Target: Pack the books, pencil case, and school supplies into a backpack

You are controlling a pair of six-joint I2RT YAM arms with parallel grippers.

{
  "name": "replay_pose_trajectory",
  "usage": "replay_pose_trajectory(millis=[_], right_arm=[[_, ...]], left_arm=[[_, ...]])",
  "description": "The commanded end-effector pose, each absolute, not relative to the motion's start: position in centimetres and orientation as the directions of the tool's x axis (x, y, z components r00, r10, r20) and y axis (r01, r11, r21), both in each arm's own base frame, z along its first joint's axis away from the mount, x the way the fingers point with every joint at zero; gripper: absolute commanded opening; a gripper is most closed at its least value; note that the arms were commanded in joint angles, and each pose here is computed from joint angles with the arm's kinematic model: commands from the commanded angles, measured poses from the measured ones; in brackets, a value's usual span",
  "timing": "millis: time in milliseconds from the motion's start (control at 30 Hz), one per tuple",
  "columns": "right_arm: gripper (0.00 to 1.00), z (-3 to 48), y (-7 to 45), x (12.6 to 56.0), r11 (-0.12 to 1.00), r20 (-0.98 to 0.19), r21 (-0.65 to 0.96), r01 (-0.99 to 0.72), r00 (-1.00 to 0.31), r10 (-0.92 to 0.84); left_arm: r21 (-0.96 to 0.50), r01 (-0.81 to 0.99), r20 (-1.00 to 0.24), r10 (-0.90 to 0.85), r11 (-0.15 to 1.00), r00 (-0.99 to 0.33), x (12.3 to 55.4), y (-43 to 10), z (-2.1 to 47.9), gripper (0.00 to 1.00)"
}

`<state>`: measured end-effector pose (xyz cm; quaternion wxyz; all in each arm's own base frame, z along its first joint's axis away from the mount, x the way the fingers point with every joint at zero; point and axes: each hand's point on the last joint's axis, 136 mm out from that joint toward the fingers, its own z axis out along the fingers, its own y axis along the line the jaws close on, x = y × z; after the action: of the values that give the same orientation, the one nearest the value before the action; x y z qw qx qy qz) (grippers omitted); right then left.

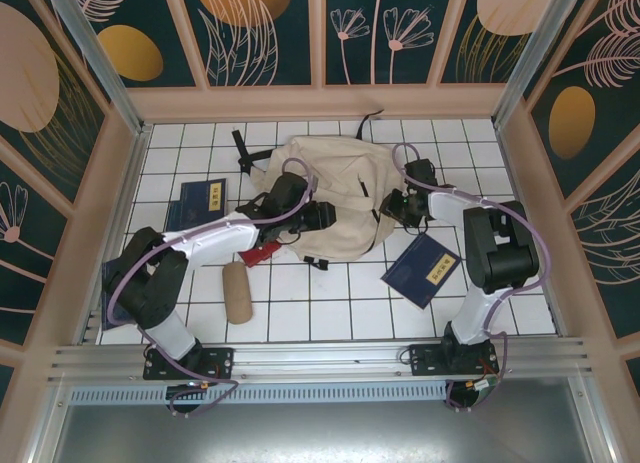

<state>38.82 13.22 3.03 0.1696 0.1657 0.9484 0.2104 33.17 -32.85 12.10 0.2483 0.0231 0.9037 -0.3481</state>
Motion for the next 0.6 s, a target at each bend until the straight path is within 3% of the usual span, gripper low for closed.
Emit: replay_pose_trajectory(millis=[0,67,300,500,567], right_arm=[[0.26,3.5,14.9,38.5,0.842,-0.225,0.502,0.196,-0.911,0.346],[0.17,3.1,15.6,37.5,0.838,-0.201,0.510,0.194,-0.920,0.335],[0.14,1.9,17.9,33.1,0.811,-0.139,0.537,0.230,-0.925,0.354],[0.00,1.9,17.3,31.6,0.794,-0.142,0.542,0.275,-0.901,0.409],[0.00,1.9,17.4,31.4,0.789,-0.143,0.550,0.275,-0.899,0.413]], left_arm=[[-0.639,0.203,-0.433,-0.128,0.742,-0.892,33.2,-34.1,11.9,0.44],[-0.649,0.201,-0.418,-0.123,0.733,-0.900,33.4,-34.9,11.3,0.44],[-0.654,0.198,-0.379,-0.090,0.730,-0.921,33.5,-37.8,9.8,0.43],[-0.641,0.126,-0.309,-0.104,0.757,-0.945,33.9,-38.7,7.0,0.41],[-0.644,0.122,-0.294,-0.096,0.755,-0.951,34.0,-39.2,6.5,0.39]])
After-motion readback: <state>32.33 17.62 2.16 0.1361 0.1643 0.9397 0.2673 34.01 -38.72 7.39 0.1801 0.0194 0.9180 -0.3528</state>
